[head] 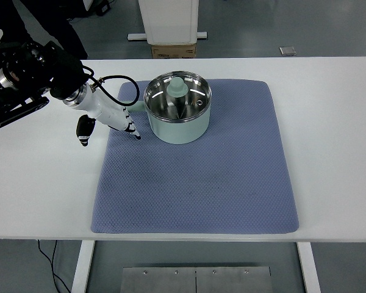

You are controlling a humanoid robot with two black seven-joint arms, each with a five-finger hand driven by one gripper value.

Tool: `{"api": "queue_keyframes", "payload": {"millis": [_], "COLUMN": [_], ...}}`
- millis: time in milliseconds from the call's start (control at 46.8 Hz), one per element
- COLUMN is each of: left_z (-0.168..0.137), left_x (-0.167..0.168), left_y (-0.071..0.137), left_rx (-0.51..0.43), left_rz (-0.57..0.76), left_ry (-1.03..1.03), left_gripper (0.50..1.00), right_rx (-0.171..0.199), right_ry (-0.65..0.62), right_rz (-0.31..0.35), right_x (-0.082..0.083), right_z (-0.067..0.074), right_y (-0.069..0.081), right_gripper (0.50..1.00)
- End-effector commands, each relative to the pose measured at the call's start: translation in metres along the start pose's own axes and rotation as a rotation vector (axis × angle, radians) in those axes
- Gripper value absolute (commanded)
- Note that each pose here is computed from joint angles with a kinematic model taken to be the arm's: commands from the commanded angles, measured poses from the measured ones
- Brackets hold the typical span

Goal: Rotate green pot handle

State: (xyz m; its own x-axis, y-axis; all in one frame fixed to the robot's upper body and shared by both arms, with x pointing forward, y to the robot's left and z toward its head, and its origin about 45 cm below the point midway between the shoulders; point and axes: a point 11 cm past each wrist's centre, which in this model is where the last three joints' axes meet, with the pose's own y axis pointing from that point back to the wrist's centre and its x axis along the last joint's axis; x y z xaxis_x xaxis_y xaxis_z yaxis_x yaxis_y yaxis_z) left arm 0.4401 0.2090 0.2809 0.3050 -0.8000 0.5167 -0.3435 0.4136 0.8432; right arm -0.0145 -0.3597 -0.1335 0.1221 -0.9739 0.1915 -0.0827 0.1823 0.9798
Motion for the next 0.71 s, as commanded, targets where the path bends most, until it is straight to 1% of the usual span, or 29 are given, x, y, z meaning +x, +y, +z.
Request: {"api": "queue_keyframes", "payload": {"millis": [0, 64, 128, 192, 256, 427, 491, 556, 620, 684], "left_z": [0.008, 0.020, 0.021, 0.026, 0.025, 0.012, 0.012, 0.016, 0.013, 0.013], "left_x": [0.005, 0.010, 0.014, 0.018, 0.025, 0.030, 0.035, 0.044, 0.053, 0.067], "left_y": [-0.001, 0.000, 0.010, 0.015, 0.022, 0.042, 0.048, 0.054, 0.069, 0.081], "left_rx": [-0.030, -0.071, -0.082, -0.104, -0.099, -0.056, -0.067, -0.098, -0.124, -0.171], "left_rz": [0.011, 0.020, 0.014, 0.012, 0.019, 0.037, 0.052, 0.080, 0.140, 0.216], "left_ry": [0.008, 0.020, 0.052, 0.077, 0.077, 0.088, 0.117, 0.167, 0.244, 0.319], "left_gripper": [1.000, 1.000, 1.000, 1.000, 1.000, 1.000, 1.000, 1.000, 1.000, 1.000], "right_rx": [-0.001, -0.001, -0.001, 0.001, -0.001, -0.001, -0.001, -0.001, 0.001, 0.001], "right_ry": [0.000, 0.000, 0.000, 0.000, 0.000, 0.000, 0.000, 0.000, 0.000, 0.000], "right_rz": [0.001, 0.001, 0.001, -0.002, 0.001, 0.001, 0.001, 0.001, -0.002, -0.002], "right_x": [0.000, 0.000, 0.000, -0.001, 0.000, 0.000, 0.000, 0.000, -0.001, -0.001], "right_z": [0.000, 0.000, 0.000, 0.000, 0.000, 0.000, 0.000, 0.000, 0.000, 0.000], "right_y": [0.000, 0.000, 0.000, 0.000, 0.000, 0.000, 0.000, 0.000, 0.000, 0.000], "right_gripper": [1.000, 1.000, 1.000, 1.000, 1.000, 1.000, 1.000, 1.000, 1.000, 1.000]}}
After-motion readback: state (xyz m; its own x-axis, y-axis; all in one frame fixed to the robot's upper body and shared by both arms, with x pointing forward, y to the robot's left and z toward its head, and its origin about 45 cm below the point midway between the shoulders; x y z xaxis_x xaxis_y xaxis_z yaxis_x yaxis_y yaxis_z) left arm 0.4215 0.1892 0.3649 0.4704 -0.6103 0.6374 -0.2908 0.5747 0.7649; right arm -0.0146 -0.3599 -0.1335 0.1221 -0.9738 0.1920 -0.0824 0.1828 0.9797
